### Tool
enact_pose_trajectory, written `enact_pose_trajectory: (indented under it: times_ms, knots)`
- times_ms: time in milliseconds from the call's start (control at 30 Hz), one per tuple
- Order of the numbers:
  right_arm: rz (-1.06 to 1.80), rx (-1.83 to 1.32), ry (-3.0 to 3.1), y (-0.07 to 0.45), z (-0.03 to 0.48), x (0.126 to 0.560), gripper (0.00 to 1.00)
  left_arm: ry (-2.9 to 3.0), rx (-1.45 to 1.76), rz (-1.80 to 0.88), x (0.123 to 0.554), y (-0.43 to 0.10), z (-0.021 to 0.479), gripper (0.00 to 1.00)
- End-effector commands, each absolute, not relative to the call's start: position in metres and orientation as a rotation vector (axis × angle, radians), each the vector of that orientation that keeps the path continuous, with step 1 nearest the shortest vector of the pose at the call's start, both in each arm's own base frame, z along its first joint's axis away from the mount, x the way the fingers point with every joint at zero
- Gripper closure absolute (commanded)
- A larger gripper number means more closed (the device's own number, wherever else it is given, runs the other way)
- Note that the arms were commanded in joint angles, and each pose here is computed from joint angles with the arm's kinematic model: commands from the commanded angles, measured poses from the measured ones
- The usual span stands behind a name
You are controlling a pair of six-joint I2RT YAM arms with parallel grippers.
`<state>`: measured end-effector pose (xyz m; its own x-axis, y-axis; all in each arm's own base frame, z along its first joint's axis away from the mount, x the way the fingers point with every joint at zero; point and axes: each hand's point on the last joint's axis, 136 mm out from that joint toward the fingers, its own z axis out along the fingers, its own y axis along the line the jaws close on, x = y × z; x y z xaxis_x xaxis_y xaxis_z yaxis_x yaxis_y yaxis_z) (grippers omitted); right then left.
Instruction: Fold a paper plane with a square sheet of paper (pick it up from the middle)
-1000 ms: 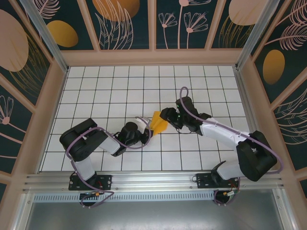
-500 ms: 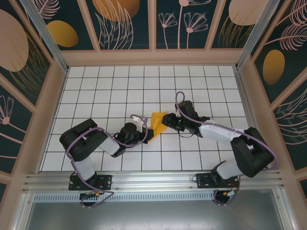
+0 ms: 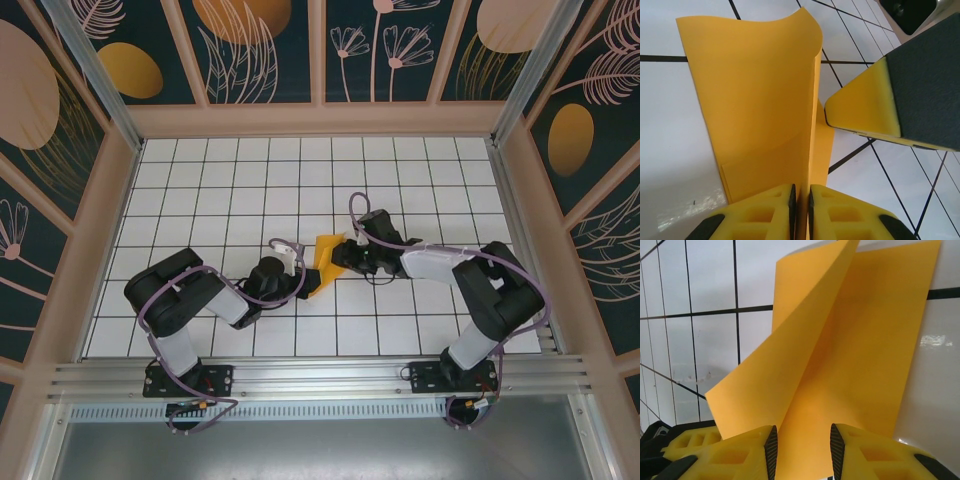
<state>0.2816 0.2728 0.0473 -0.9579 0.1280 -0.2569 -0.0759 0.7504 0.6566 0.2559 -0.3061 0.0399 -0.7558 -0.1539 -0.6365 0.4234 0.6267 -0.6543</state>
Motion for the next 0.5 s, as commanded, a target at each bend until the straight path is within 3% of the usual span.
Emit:
enact_pose_trajectory:
  times_ms: [0,467]
  knots:
    - [1.049,-0.016,2.618,0.281,0.054,0.291,0.63,2.188,0.19,-1.112,0.256,-0.307,0.037,0.81]
    - [1.074,-0.017,2.643,0.284,0.04,0.288,0.57,2.238,0.165,-1.103,0.262,-0.312,0.035,0.72]
